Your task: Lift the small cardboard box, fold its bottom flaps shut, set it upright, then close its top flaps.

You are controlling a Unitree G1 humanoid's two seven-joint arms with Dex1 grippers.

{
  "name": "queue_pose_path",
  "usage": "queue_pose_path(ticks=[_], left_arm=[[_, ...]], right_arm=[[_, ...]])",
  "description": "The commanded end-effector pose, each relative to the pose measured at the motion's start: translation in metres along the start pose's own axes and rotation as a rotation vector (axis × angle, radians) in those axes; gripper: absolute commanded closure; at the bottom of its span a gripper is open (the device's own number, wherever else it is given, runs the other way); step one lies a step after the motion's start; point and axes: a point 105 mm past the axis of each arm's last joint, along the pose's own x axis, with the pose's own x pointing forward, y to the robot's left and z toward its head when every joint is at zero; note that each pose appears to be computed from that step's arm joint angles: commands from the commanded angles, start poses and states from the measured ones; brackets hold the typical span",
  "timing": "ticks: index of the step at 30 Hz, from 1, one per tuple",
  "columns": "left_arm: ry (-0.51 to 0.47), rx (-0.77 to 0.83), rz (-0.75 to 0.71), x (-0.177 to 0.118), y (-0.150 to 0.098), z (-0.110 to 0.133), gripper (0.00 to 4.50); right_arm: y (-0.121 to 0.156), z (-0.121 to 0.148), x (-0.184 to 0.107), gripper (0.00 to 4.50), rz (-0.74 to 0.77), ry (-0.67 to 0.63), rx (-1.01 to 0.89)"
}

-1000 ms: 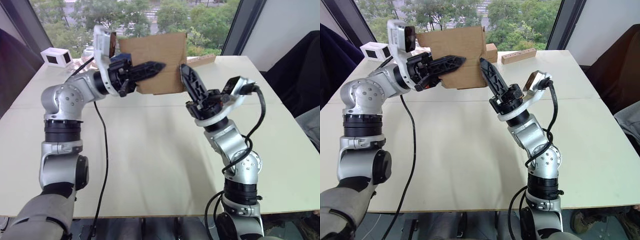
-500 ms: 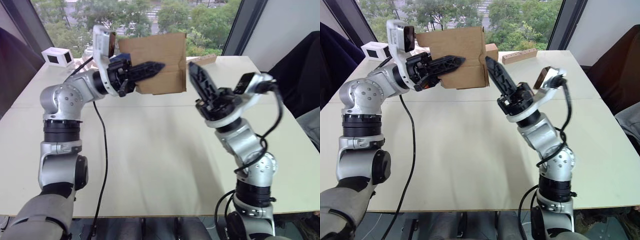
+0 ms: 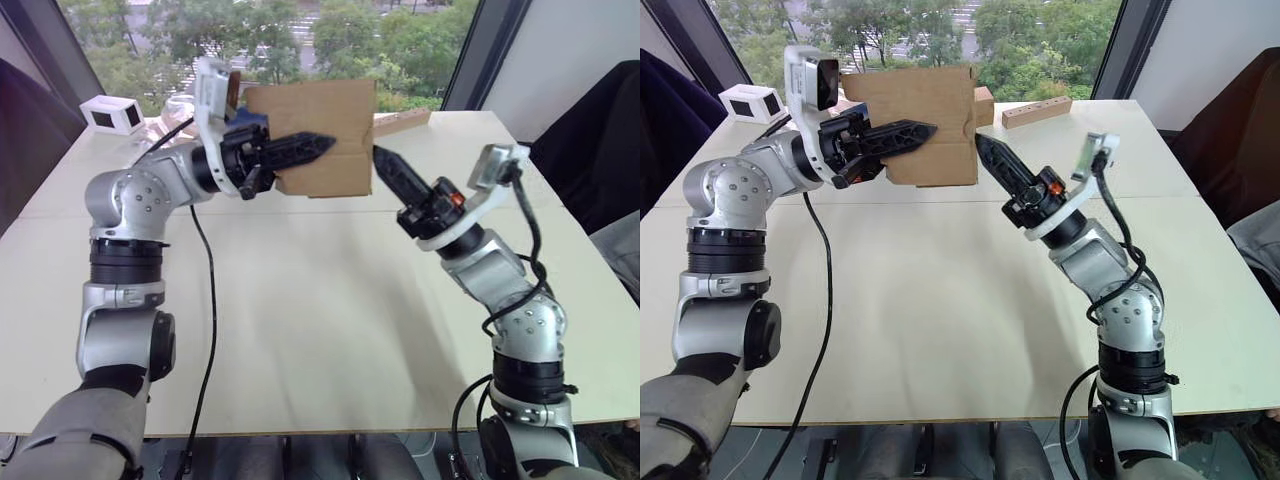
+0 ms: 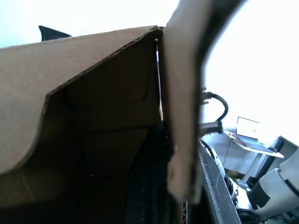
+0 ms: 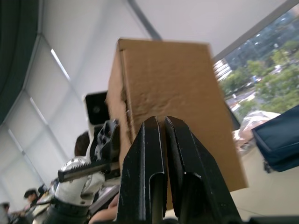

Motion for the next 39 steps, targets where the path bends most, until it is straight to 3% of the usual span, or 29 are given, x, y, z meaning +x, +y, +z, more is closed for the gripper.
queue_pose_path(ticks=[1, 8, 12, 16, 20, 22, 23, 26, 28, 30, 35, 39], left_arm=[[0.021, 0.038, -0.026, 0.005, -0.004, 0.004, 4.5], [0.038, 0.027, -0.035, 0.009, -0.005, -0.001, 4.5], [0.086, 0.055, 0.018, 0.009, 0.003, -0.002, 4.5], [0.277, 0.157, 0.135, 0.006, 0.019, -0.009, 4.5], [0.609, 0.285, 0.124, 0.001, 0.025, -0.023, 4.5], [0.706, 0.347, 0.103, 0.002, 0.027, -0.027, 4.5], [0.746, 0.383, 0.093, 0.004, 0.029, -0.028, 4.5], [1.044, 0.409, 0.107, 0.002, 0.04, -0.051, 4.5], [1.208, 0.43, 0.074, -0.001, 0.04, -0.07, 4.5], [1.334, 0.437, 0.023, -0.003, 0.037, -0.089, 4.5], [1.454, 0.387, 0.005, -0.001, 0.034, -0.116, 4.5], [1.462, 0.378, 0.003, 0.01, 0.031, -0.126, 4.5]], right_arm=[[0.024, -0.01, 0.012, 4.33, 0.119, 0.037, 0.002], [0.026, -0.025, 0.015, 4.33, 0.122, 0.076, 0.001], [0.018, -0.016, 0.008, 4.33, 0.065, 0.05, -0.034], [0.004, 0.01, -0.012, 4.33, -0.066, 0.004, -0.154], [0.009, 0.025, -0.049, 4.33, -0.128, 0.106, -0.226], [0.007, 0.029, -0.063, 4.33, -0.17, 0.165, -0.267], [0.008, 0.026, -0.07, 4.33, -0.186, 0.234, -0.305], [0.013, 0.005, -0.095, 4.33, -0.2, 0.615, -0.507], [0.018, -0.007, -0.107, 4.33, -0.189, 0.793, -0.591], [0.021, -0.017, -0.114, 4.33, -0.181, 0.888, -0.641], [0.023, -0.038, -0.123, 4.33, -0.183, 0.965, -0.691], [0.022, -0.044, -0.124, 4.33, -0.221, 0.933, -0.698]])
